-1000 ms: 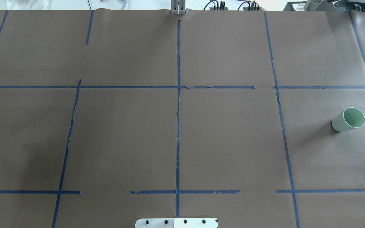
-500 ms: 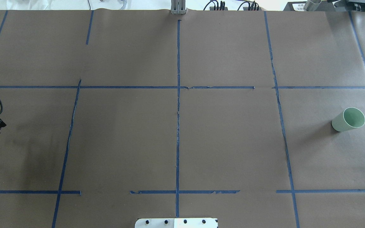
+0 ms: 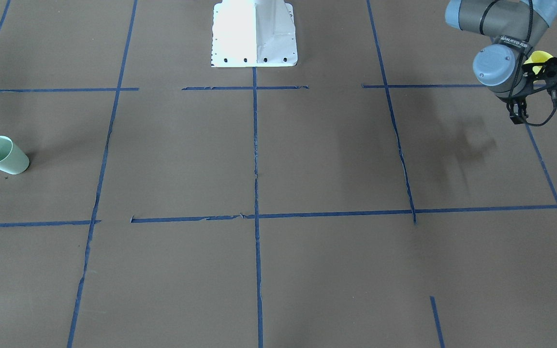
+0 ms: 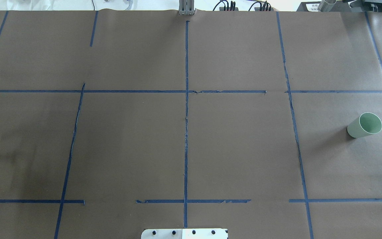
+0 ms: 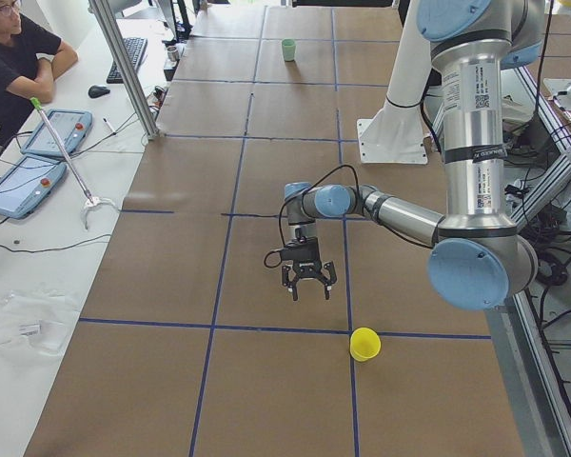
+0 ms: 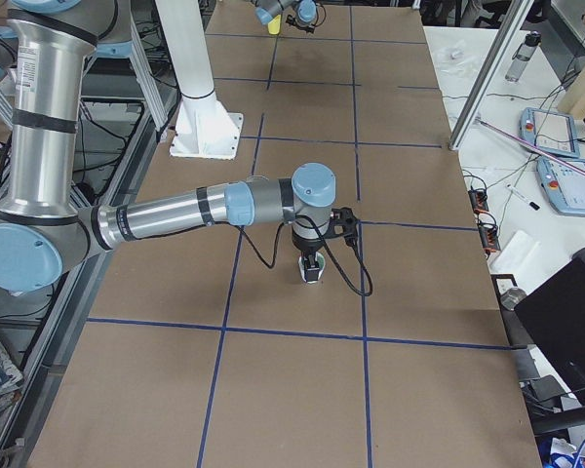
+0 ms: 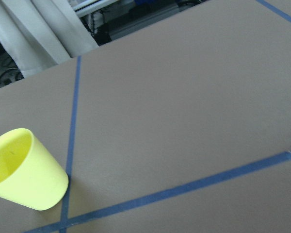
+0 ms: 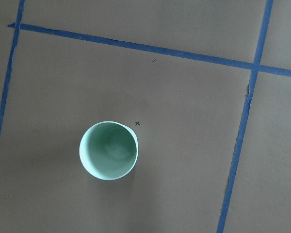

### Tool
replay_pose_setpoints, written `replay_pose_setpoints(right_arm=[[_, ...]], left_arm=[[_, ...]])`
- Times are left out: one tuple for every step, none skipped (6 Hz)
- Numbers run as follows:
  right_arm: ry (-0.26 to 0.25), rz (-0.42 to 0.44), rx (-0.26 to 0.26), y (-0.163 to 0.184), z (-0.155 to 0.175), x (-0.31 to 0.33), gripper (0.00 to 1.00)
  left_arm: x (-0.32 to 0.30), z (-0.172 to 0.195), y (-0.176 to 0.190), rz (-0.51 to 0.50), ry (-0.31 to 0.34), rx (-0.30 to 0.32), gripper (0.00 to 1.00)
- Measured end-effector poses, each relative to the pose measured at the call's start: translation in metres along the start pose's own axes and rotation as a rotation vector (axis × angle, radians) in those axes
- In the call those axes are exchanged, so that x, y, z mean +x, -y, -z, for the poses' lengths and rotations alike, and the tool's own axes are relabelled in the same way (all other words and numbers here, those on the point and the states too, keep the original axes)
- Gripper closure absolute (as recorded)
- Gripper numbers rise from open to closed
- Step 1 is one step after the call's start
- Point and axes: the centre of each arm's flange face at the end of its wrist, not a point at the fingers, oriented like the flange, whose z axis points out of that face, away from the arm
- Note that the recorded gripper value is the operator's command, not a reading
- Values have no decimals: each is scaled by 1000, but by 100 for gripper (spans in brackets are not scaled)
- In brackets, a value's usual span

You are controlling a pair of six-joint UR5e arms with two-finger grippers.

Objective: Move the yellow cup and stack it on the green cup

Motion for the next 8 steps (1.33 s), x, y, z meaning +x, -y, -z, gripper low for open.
replay_pose_setpoints(right_arm=[[0, 5, 2, -1, 1, -2, 0], [0, 11, 5, -1, 3, -5, 0], [1, 17, 4, -2, 3, -7, 0], [2, 24, 2, -2, 2, -9, 0], [3, 29, 0, -2, 1, -11, 0], [4, 33, -3, -1, 0, -13, 0], [5, 35, -5, -1, -1, -14, 0], [5, 38, -7, -1, -2, -15, 0]], left_arm=[[-12, -14, -13, 74, 69, 65, 0], [-21, -29, -29, 151, 112, 117, 0], [-28, -47, -45, 219, 138, 179, 0], [-35, -61, -58, 267, 149, 233, 0], [-41, -69, -64, 292, 152, 263, 0], [-43, -79, -65, 308, 160, 290, 0], [-45, -91, -67, 320, 171, 318, 0], [-48, -103, -68, 325, 179, 344, 0]])
